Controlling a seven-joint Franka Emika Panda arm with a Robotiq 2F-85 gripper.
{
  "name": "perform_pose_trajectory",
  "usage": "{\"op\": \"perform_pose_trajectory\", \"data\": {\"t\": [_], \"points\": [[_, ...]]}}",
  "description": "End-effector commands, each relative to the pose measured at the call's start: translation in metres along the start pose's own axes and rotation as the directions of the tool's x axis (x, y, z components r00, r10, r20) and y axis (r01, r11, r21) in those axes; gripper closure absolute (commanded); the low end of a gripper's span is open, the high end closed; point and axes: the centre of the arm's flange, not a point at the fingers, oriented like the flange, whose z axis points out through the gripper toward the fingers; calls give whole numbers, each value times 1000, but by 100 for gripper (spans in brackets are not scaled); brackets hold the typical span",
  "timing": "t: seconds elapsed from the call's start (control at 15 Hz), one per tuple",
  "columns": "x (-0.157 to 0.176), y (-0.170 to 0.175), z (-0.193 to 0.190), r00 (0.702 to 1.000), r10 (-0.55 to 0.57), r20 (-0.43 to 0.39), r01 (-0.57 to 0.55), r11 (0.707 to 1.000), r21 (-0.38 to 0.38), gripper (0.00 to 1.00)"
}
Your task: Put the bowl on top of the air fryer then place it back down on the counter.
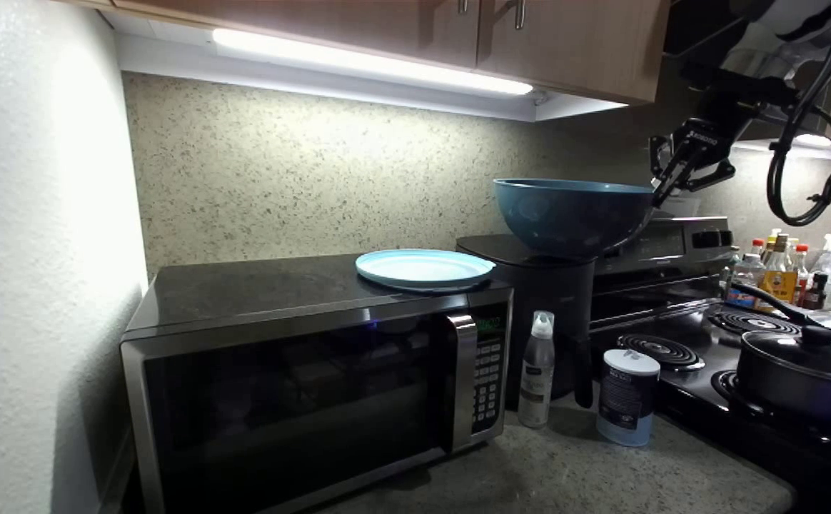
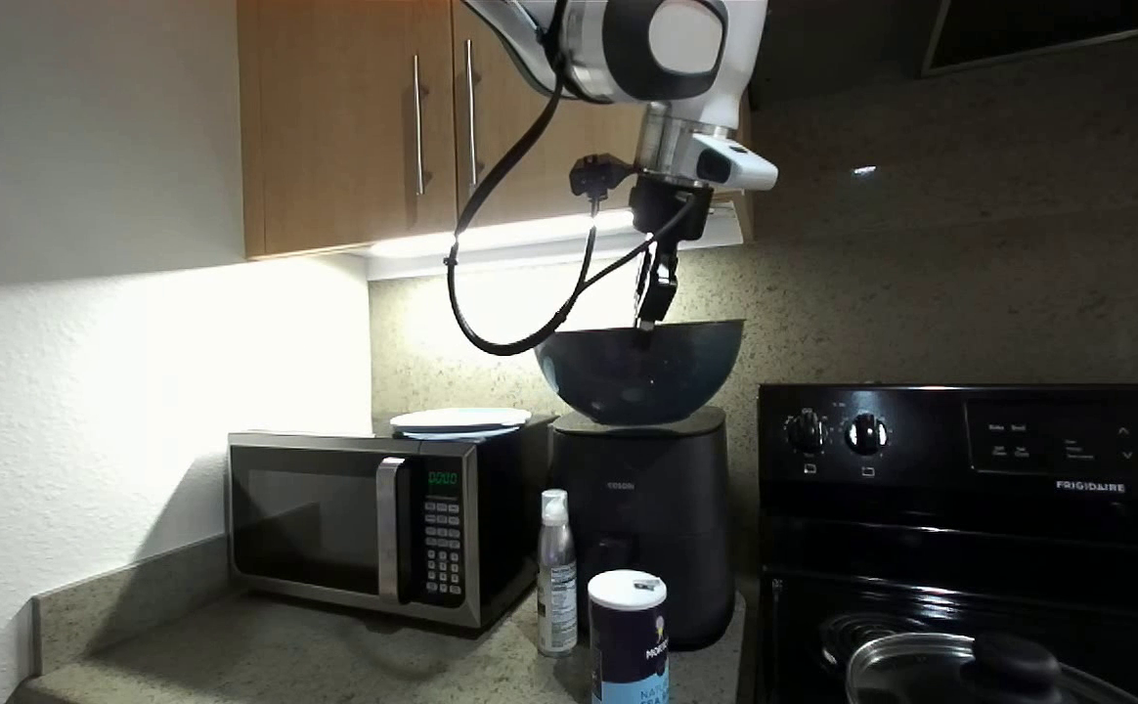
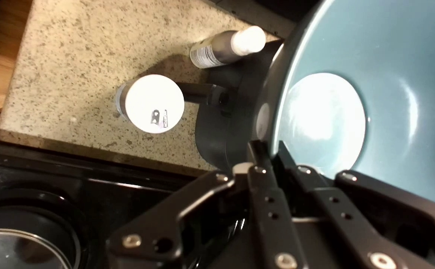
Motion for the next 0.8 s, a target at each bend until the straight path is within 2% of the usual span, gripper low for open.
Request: {"op": "perform_pose_trajectory", "data": {"t": [0.0, 0.33, 0.4, 0.47, 0.67, 0.73], "points": [[1, -6, -9, 996, 12, -83, -11, 1000, 14, 62], [2, -8, -13, 993, 6, -114, -4, 1000, 15, 29], [5, -7, -9, 996, -12, -86, 14, 1000, 17, 23], [5, -7, -9, 996, -13, -87, 15, 1000, 17, 41], [5, -7, -9, 996, -13, -87, 15, 1000, 16, 23], [5, -7, -9, 996, -13, -87, 15, 1000, 16, 23]]}}
